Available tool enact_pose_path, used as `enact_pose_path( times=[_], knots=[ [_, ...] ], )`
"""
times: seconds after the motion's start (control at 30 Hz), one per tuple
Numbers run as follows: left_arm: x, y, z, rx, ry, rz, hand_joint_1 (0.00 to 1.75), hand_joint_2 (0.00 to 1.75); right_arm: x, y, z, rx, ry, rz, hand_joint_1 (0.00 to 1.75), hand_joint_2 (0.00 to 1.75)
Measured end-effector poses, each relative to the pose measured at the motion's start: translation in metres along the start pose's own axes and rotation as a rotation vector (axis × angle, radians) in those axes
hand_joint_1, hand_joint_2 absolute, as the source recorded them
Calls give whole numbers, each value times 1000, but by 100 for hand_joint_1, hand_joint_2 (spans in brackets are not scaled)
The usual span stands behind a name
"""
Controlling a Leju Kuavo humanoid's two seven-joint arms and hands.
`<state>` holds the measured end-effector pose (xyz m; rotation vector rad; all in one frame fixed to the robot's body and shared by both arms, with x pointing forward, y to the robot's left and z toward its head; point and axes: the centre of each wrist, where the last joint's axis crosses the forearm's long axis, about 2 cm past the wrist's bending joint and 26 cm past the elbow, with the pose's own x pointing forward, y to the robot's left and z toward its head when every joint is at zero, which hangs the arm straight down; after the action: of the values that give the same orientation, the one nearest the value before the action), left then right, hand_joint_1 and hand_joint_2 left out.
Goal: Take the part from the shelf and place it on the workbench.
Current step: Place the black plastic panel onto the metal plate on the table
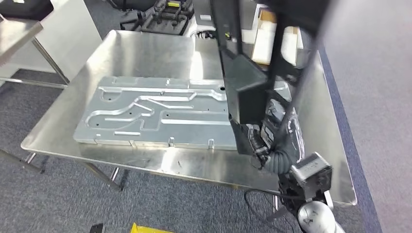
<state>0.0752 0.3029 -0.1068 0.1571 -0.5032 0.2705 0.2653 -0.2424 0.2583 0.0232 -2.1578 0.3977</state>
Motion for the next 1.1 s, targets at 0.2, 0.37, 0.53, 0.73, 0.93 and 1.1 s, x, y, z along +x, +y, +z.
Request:
enact_pose_path(
  times=[0.2,0.37,0.53,0.73,0.93,1.1],
  knots=[
    [2,3,-1,-2,0,-1,0,0,-3,-12,-7,94,85,279,175,175],
    [0,5,-1,-5,13,-4,0,0,-11,-15,-8,172,147,420,175,175],
    [1,3,-1,-16,19,-10,0,0,-20,-19,-14,214,181,575,175,175],
    [0,2,0,-35,14,-11,0,0,-40,-20,-23,281,224,720,175,175],
    [0,1,0,-57,-4,-21,0,0,-66,-26,-40,403,281,958,175,175],
    [0,0,0,-66,-10,-26,0,0,-80,-28,-49,459,304,1100,175,175]
  ],
)
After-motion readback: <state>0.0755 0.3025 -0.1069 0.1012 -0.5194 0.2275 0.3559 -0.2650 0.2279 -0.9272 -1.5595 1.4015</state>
